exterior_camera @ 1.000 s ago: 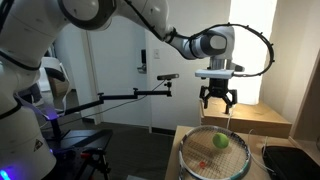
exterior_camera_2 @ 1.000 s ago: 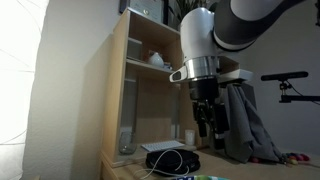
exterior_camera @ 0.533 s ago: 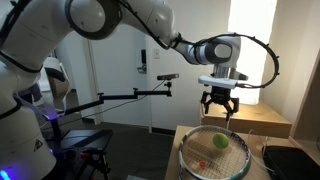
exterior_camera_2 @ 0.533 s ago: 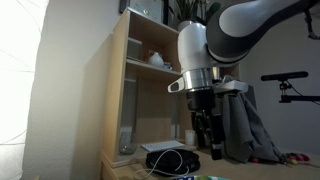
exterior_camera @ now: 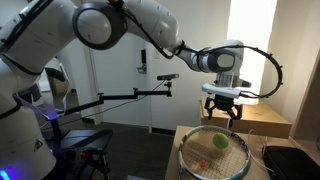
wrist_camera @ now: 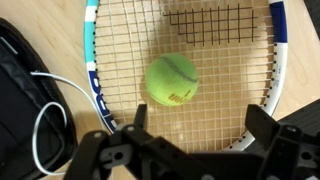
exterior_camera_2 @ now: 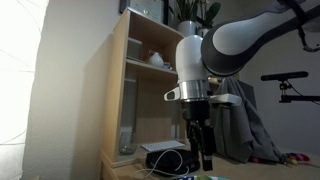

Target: Pick the ball on the racket and drop it on the floor

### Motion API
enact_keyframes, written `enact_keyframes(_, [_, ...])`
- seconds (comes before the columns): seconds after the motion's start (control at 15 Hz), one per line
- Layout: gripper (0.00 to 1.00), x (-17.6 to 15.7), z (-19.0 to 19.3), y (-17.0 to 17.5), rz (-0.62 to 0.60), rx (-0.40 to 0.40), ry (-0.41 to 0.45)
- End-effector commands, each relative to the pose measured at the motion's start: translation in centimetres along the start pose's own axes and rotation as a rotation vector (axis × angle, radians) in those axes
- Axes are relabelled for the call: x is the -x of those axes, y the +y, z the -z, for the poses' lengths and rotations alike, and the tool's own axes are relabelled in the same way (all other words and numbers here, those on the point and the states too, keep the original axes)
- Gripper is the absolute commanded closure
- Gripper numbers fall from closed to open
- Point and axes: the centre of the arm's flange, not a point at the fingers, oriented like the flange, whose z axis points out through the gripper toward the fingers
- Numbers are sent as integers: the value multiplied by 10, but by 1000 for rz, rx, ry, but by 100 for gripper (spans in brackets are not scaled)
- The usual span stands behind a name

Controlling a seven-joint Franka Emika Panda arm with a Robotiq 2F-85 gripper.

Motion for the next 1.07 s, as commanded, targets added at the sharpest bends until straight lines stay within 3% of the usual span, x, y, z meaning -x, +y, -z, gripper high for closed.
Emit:
enact_keyframes(0.0, [0, 0, 0, 0, 0, 1, 1])
enact_keyframes(0.47, [0, 1, 10, -4, -20, 6, 4])
enact_keyframes(1.0, [0, 2, -24, 21, -47, -32, -35])
